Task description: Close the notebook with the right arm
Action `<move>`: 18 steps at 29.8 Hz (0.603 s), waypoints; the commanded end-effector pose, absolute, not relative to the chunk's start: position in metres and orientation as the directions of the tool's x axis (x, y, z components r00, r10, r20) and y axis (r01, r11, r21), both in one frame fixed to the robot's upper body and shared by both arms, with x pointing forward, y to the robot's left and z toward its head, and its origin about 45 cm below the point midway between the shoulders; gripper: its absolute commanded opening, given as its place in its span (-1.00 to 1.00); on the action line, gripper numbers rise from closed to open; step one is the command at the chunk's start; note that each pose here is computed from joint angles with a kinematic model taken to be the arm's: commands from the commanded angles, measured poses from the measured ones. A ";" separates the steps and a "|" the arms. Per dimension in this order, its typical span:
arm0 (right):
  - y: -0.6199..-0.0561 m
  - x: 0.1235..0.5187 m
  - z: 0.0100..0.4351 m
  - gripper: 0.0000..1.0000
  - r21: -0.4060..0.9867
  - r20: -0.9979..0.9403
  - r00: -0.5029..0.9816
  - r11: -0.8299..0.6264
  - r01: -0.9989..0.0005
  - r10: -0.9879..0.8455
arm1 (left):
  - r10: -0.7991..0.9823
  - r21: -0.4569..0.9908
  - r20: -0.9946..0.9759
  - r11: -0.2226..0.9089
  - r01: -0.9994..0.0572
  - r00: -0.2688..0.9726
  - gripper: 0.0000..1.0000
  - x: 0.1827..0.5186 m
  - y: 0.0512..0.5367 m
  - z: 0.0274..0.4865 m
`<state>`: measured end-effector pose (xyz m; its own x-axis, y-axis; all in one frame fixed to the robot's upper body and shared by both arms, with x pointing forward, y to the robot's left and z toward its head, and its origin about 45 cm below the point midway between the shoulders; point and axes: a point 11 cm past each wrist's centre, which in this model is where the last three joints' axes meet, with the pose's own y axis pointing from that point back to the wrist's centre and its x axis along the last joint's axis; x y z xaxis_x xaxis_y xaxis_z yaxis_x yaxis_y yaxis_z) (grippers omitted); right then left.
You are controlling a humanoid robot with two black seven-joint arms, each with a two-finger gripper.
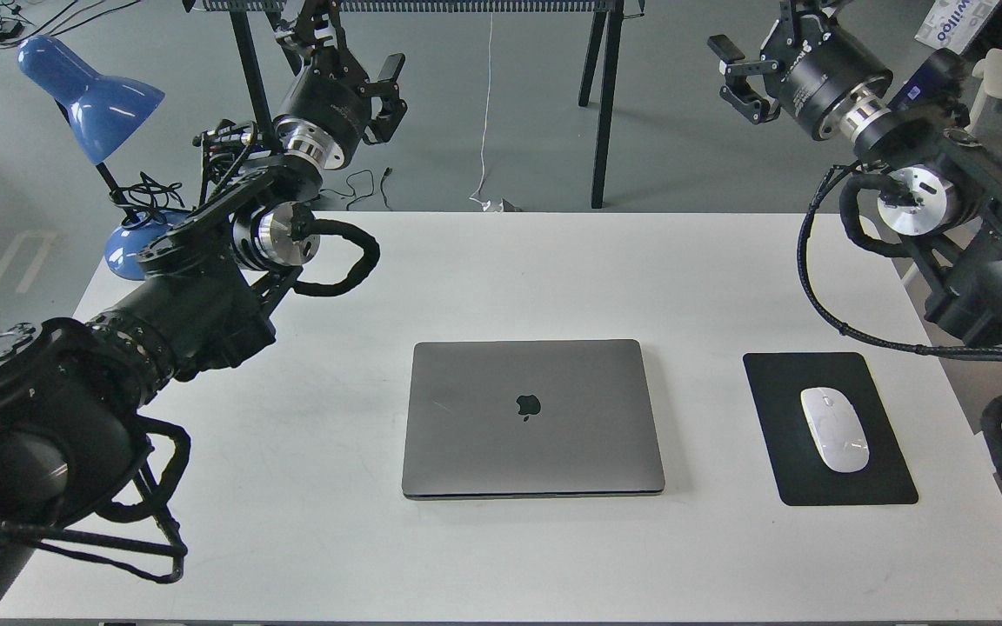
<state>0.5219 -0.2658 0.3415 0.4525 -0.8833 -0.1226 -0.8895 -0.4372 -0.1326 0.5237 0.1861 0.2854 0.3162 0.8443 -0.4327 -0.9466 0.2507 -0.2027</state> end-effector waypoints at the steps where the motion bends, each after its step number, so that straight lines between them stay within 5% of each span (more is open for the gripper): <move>1: -0.251 0.528 0.342 1.00 -0.108 -0.089 0.449 -0.440 -0.892 -0.889 | 0.844 -0.204 -0.432 0.251 -0.946 0.317 1.00 0.524 0.186 0.286; 18: -0.219 0.516 0.326 1.00 -0.145 -0.235 0.458 -0.434 -0.889 -0.858 | 0.844 -0.204 -0.432 0.251 -0.946 0.317 1.00 0.524 0.186 0.286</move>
